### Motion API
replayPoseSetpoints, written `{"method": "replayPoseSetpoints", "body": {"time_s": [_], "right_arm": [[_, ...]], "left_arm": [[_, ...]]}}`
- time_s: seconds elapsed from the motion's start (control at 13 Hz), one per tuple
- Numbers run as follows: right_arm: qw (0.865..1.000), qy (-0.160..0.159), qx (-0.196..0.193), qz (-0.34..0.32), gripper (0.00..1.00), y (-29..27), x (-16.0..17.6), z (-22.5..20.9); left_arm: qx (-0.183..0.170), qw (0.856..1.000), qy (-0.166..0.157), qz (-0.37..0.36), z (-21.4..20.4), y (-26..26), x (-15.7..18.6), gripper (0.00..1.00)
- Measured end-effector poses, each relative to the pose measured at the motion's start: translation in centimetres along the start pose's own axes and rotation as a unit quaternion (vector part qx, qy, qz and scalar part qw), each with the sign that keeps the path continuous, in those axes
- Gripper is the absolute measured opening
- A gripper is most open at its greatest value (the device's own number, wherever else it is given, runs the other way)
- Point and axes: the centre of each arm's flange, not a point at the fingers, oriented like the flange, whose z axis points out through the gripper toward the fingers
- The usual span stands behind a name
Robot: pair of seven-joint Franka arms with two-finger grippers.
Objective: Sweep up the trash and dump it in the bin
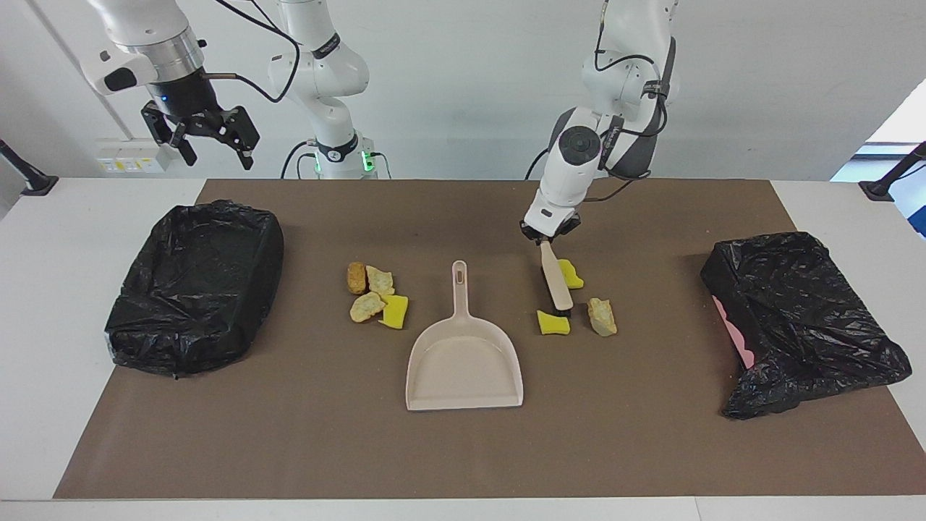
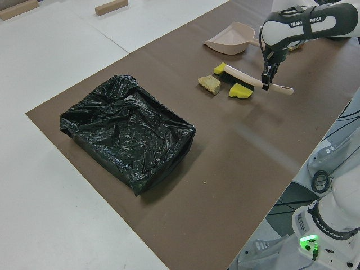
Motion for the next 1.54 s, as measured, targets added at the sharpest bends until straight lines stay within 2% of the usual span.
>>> {"method": "replayPoseSetpoints", "body": {"time_s": [0.23, 0.38, 0.69, 0.92, 1.08, 1.31, 1.54], "right_arm": [[1.0, 0.0, 0.0, 0.0, 1.0, 0.0, 0.0, 0.0], [1.0, 0.0, 0.0, 0.0, 1.0, 0.0, 0.0, 0.0], [1.0, 0.0, 0.0, 0.0, 1.0, 0.0, 0.0, 0.0], [1.0, 0.0, 0.0, 0.0, 1.0, 0.0, 0.0, 0.0], [1.0, 0.0, 0.0, 0.0, 1.0, 0.0, 0.0, 0.0], [1.0, 0.0, 0.0, 0.0, 1.0, 0.0, 0.0, 0.0], [1.0, 0.0, 0.0, 0.0, 1.0, 0.0, 0.0, 0.0]], "left_arm": [[-0.02, 1.0, 0.023, -0.004, -4.3, 0.1, 2.0, 0.26], [-0.036, 0.998, 0.047, -0.005, -5.7, 0.8, 3.5, 0.26], [-0.091, 0.991, 0.09, -0.028, -4.3, 2.5, 7.6, 0.26], [-0.108, 0.989, 0.09, -0.037, -3.5, 3.6, 9.4, 0.26], [-0.116, 0.989, 0.087, -0.04, -3.5, 4.0, 9.3, 0.26], [-0.152, 0.983, 0.076, -0.064, -3.8, 4.2, 9.5, 0.26], [-0.161, 0.982, 0.065, -0.08, -3.0, 3.8, 10.0, 0.26]]}}
